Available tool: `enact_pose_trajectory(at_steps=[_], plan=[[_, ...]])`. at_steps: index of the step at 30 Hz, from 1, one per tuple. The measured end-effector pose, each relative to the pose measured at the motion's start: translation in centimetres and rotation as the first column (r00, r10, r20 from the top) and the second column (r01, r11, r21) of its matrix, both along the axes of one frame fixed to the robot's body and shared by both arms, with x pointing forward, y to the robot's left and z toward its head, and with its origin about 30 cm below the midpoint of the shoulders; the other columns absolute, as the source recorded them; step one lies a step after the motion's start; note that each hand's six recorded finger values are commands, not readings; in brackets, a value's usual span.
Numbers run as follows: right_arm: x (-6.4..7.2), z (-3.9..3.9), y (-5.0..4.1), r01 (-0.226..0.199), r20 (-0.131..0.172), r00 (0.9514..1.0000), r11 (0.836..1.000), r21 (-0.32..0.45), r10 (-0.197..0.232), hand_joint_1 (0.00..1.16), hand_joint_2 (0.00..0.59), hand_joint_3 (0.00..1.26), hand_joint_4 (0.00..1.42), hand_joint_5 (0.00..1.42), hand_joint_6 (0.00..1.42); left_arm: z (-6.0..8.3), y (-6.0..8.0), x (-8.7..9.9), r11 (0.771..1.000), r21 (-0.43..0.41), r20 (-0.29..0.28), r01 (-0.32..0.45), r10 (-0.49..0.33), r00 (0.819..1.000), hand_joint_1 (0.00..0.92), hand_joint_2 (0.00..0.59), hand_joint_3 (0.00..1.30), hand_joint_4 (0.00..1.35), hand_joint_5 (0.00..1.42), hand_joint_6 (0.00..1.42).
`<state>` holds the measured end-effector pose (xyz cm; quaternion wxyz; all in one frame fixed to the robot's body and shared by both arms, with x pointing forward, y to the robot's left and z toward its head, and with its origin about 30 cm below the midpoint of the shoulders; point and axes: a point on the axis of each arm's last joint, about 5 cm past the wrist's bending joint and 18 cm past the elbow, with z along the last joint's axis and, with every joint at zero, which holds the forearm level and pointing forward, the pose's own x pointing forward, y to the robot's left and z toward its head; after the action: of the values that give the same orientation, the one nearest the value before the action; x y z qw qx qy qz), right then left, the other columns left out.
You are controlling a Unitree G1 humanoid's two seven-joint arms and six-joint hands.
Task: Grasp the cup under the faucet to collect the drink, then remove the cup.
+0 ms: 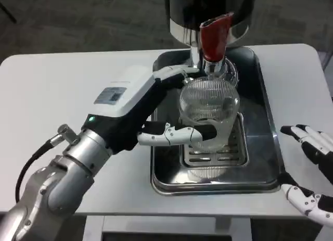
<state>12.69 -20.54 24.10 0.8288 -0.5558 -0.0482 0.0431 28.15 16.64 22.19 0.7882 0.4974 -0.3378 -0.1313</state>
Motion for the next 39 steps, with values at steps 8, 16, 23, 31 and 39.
enact_pose_trajectory(at_steps=[8,16,23,31,39], plan=[[0.0,-0.05,0.05,0.004,0.011,0.9999,1.000,0.004,-0.004,0.38,0.494,0.07,0.00,0.00,0.03,0.9,1.4,-1.3,0.999,-0.035,0.050,-0.013,0.015,0.999,0.159,0.073,0.29,0.17,0.33,0.33],[0.1,-0.06,0.29,-0.011,0.017,0.9998,1.000,0.005,0.011,0.38,0.494,0.06,0.00,0.00,0.02,1.6,2.3,-3.1,0.998,-0.059,0.078,-0.005,0.010,0.997,0.146,0.079,0.30,0.18,0.33,0.33],[-0.1,0.19,0.59,-0.006,0.065,0.9978,1.000,-0.009,0.007,0.39,0.491,0.06,0.00,0.00,0.01,2.0,3.6,-4.5,0.995,-0.101,0.090,-0.013,0.022,0.996,0.121,0.084,0.31,0.21,0.33,0.33],[-0.6,0.42,0.98,0.010,0.116,0.9933,1.000,-0.027,-0.006,0.40,0.490,0.06,0.00,0.00,0.00,2.1,4.4,-5.9,0.989,-0.148,0.084,0.002,0.011,0.996,0.099,0.098,0.32,0.26,0.36,0.34],[-1.0,0.60,1.40,0.011,0.152,0.9883,1.000,-0.029,-0.007,0.40,0.490,0.06,0.00,0.00,0.00,3.0,5.1,-6.8,0.977,-0.212,0.102,0.026,-0.004,0.995,0.065,0.105,0.33,0.30,0.37,0.35]])
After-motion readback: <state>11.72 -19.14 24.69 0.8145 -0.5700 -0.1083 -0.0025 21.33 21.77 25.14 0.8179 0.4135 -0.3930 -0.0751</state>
